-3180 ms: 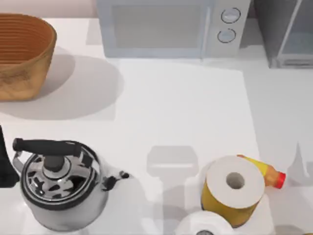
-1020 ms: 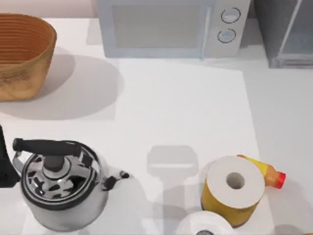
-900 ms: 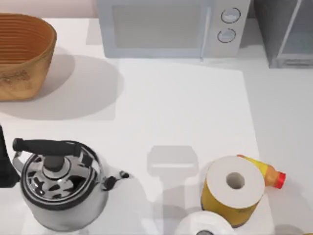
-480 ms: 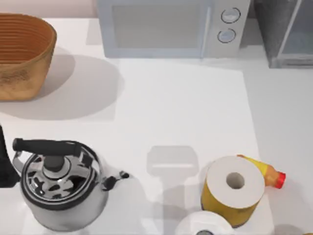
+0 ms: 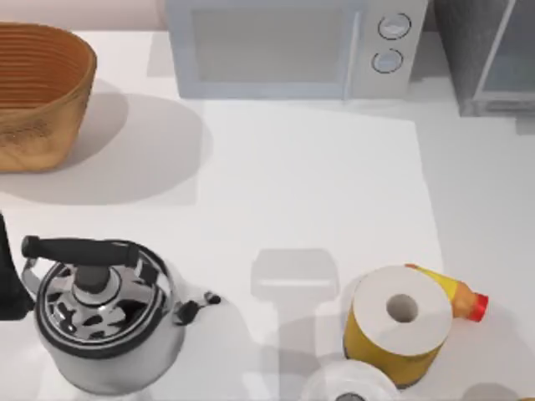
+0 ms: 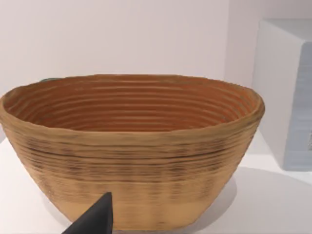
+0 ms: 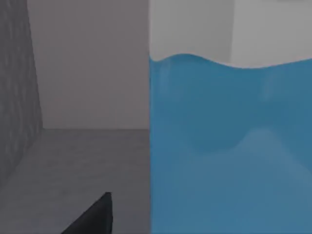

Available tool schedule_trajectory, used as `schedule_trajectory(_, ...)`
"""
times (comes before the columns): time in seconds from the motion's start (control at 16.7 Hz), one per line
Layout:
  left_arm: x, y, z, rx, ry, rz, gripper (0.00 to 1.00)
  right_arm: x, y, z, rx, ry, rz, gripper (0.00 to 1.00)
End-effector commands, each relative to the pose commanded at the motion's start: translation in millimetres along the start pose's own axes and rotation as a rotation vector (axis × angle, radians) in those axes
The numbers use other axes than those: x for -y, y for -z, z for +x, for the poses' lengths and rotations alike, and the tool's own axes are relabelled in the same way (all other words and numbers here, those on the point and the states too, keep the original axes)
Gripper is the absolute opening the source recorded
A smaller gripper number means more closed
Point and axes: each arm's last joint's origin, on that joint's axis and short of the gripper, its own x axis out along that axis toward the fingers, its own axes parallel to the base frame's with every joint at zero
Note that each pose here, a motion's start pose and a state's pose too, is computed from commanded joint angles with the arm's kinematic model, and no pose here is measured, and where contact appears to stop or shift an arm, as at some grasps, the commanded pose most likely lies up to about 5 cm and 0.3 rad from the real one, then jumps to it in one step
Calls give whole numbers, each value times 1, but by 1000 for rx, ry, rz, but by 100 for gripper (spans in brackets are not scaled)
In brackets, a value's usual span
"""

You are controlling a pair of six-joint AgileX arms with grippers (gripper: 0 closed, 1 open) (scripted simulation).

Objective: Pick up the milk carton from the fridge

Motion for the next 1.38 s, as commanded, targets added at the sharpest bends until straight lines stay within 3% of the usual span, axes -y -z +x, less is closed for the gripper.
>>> schedule_trajectory(0.3,0,0,0,0,0,0,100,1,1,3,-2,1,1,100)
schedule_trajectory(0.72,0,0,0,0,0,0,100,1,0,56,4,0,-1,100)
schedule_trajectory(1.02,0,0,0,0,0,0,100,0,0,60,0,0,0,100)
schedule_trajectory(1.38,0,0,0,0,0,0,100,0,0,60,0,0,0,55)
